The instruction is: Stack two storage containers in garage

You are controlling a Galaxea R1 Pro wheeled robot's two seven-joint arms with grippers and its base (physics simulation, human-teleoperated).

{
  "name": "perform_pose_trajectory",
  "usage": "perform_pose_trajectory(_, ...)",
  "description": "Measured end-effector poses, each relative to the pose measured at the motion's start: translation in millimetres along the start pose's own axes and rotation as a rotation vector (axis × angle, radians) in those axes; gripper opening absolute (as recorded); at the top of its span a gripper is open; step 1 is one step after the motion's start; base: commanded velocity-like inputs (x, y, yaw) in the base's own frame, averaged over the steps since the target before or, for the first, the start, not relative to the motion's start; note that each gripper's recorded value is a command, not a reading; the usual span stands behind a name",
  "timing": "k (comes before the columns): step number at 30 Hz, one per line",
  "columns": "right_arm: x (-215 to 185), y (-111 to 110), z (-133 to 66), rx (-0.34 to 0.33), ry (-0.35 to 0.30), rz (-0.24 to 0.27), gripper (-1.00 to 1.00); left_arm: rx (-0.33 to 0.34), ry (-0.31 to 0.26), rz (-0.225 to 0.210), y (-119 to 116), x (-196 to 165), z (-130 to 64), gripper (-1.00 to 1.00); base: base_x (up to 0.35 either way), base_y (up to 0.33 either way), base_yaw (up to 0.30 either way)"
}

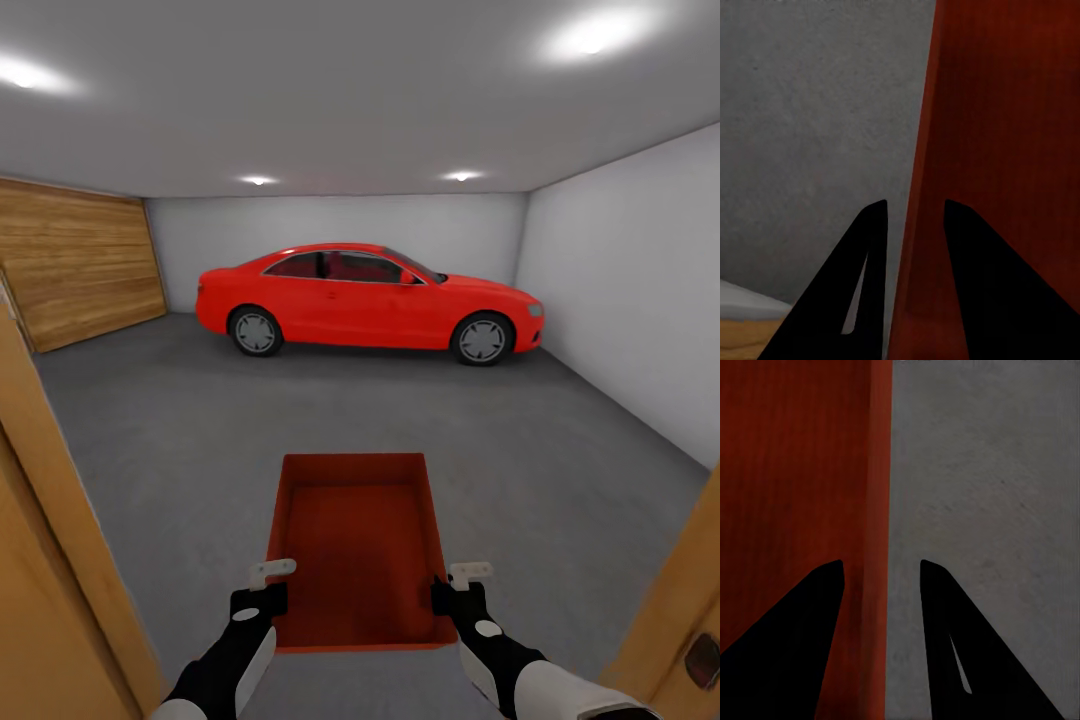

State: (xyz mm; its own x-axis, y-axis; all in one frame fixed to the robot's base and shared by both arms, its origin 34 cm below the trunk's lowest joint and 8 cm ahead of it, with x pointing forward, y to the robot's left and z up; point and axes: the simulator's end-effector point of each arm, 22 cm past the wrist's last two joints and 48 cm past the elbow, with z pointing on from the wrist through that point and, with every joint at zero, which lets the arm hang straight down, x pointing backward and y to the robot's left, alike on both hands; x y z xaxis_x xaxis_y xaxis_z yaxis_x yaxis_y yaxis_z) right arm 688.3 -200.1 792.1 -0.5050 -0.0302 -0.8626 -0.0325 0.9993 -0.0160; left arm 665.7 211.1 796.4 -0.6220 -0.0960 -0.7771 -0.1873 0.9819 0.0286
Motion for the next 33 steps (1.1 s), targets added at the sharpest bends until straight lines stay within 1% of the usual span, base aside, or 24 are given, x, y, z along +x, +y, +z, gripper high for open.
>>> perform_pose_trajectory(28, 0.0, -0.1, 0.0, 0.000, 0.000, 0.001, -1.00, 0.000, 0.000, 0.000, -0.1, -0.2, 0.0, -1.00, 0.319, 0.000, 0.000)
perform_pose_trajectory(33, -0.3, 2.1, 0.2, 0.005, -0.004, -0.006, -1.00, -0.003, 0.000, -0.003, 2.6, -0.9, 0.8, -1.00, 0.000, 0.000, 0.000)
